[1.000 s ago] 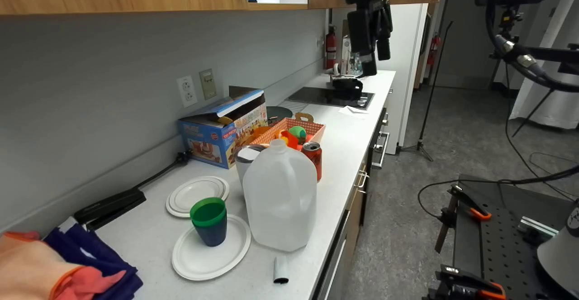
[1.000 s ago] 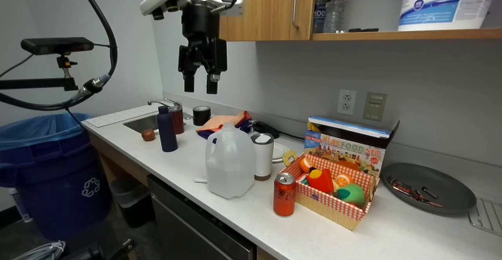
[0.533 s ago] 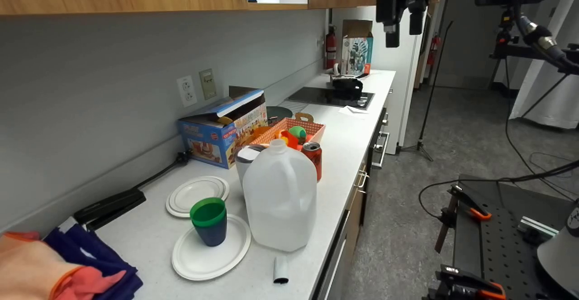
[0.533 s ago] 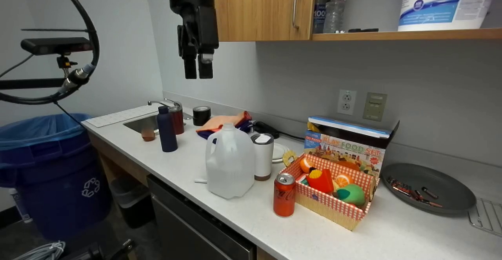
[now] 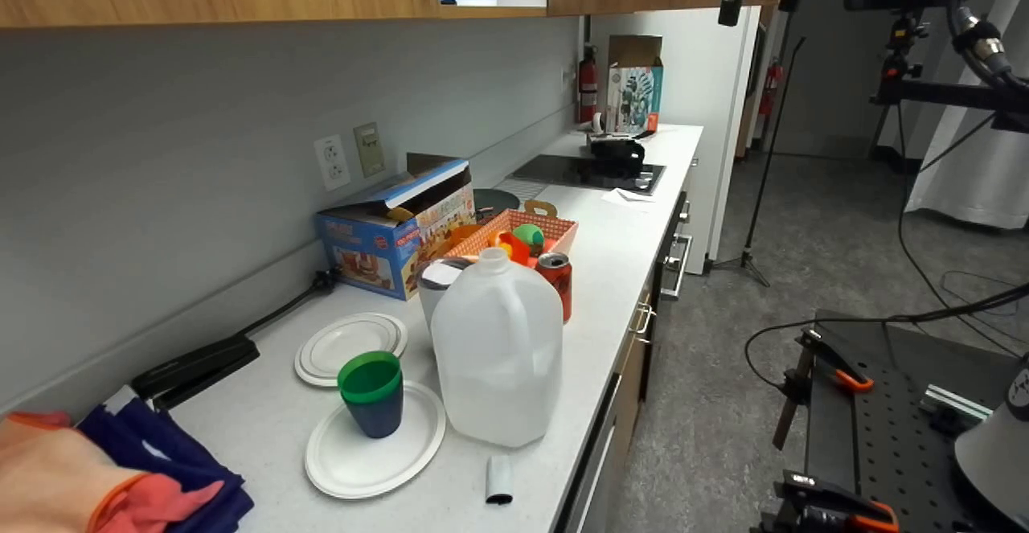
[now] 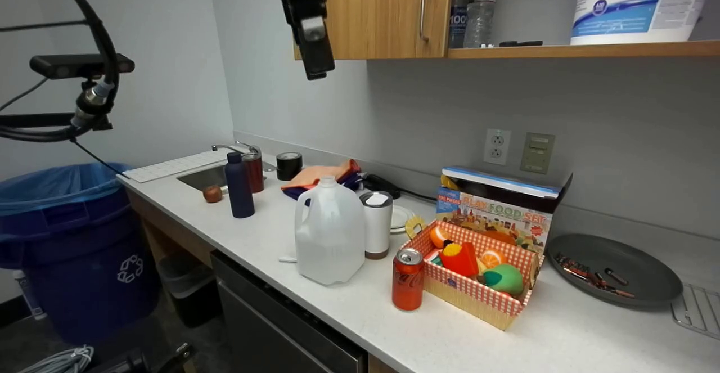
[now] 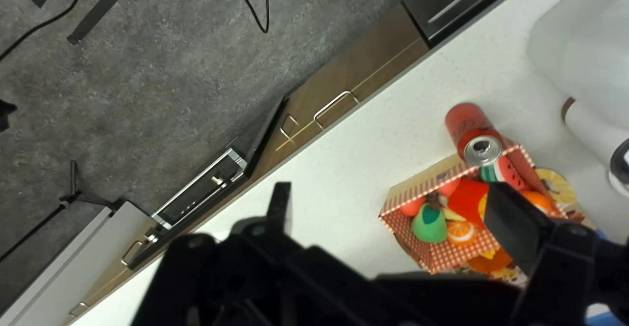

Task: Close the top right cabinet door

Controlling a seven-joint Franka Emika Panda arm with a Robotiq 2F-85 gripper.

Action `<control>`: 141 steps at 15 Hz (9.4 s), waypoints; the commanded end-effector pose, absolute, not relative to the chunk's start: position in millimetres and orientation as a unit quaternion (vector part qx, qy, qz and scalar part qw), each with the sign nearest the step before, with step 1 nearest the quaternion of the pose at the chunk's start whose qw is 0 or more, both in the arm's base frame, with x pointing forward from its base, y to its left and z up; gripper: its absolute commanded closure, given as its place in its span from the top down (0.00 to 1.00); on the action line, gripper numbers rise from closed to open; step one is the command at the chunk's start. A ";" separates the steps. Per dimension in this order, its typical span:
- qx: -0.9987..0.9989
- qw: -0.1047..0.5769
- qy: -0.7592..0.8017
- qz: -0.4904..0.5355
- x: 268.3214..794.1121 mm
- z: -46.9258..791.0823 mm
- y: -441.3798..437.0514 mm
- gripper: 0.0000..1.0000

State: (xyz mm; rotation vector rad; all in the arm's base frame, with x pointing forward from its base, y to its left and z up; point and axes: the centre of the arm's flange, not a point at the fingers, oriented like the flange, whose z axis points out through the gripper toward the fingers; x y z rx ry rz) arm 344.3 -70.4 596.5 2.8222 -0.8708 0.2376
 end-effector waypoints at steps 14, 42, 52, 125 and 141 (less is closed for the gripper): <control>0.856 0.095 -0.494 0.119 324.0 629.5 -172.3 1.00; 0.793 0.226 -0.482 0.294 280.2 704.7 -315.8 1.00; 0.784 0.218 -0.495 0.304 295.7 695.3 -322.1 1.00; 0.835 -0.032 0.006 0.549 394.4 811.4 -163.7 1.00; 0.834 -0.105 0.055 0.539 437.2 830.6 -147.6 1.00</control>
